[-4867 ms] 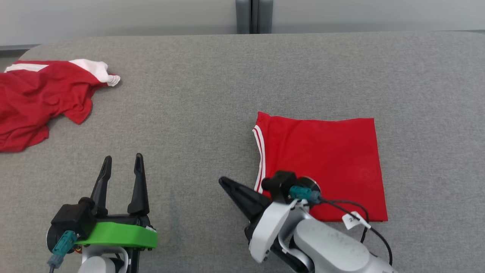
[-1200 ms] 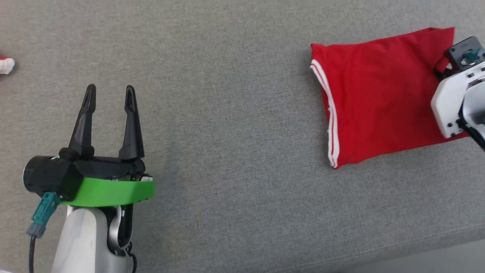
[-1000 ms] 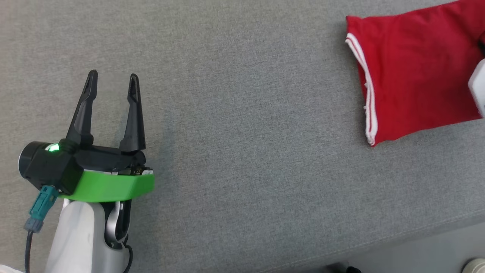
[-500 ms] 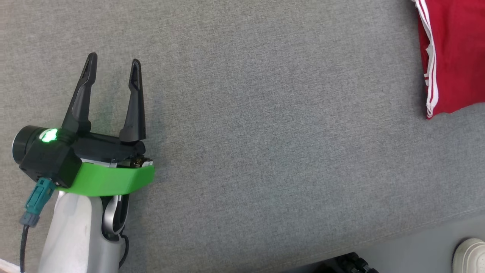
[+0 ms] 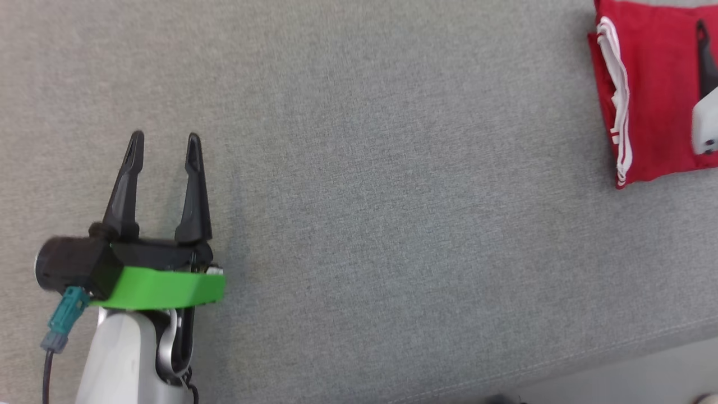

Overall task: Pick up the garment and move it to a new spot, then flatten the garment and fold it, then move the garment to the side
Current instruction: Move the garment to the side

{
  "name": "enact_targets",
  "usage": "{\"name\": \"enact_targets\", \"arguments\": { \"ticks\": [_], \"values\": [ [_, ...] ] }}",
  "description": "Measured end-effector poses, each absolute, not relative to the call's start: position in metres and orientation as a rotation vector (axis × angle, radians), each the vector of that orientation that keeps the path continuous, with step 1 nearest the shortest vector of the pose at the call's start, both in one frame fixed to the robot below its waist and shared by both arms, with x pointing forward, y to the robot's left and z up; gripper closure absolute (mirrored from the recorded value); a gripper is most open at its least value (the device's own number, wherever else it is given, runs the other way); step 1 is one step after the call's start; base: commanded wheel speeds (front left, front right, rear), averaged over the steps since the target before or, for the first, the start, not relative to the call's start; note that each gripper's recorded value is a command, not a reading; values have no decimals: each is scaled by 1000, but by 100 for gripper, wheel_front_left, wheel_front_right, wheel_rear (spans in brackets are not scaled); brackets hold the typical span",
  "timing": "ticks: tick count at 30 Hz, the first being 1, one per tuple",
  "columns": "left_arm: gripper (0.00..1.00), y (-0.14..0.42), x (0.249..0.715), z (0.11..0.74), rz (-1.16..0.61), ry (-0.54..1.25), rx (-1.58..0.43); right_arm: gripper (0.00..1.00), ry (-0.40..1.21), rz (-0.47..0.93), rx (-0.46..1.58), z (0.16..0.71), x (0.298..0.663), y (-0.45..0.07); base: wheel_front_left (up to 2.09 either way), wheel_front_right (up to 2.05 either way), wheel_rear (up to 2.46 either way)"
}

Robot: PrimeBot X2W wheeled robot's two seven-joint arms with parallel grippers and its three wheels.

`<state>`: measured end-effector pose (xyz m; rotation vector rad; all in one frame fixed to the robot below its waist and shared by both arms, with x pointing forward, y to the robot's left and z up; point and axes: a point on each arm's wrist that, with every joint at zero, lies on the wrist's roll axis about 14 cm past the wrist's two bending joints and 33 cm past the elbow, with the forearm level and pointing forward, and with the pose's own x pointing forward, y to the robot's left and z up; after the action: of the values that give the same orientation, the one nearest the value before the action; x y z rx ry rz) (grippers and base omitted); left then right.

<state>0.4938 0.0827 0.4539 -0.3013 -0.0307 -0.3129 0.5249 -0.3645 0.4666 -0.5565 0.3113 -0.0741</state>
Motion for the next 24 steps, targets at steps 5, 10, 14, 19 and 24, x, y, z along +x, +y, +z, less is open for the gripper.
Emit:
{"name": "enact_targets", "arguments": {
  "ticks": [5, 10, 14, 19, 24],
  "values": [
    [0, 107, 470, 459, -243, -11, -281, 0, 182, -15, -397, 481, 509, -313, 0, 0, 0],
    [0, 128, 448, 478, -184, -40, -263, 0, 54, 9, -263, 509, 484, -280, 0, 0, 0],
    [0, 144, 433, 493, -142, -72, -251, 0, -7, 34, -189, 525, 465, -256, 0, 0, 0],
    [0, 160, 410, 499, -100, -78, -245, 0, -54, 48, -84, 534, 440, -230, 0, 0, 0],
    [0, 173, 388, 498, -54, -69, -270, 0, -62, 77, 3, 530, 421, -201, 0, 0, 0]
  ]
}}
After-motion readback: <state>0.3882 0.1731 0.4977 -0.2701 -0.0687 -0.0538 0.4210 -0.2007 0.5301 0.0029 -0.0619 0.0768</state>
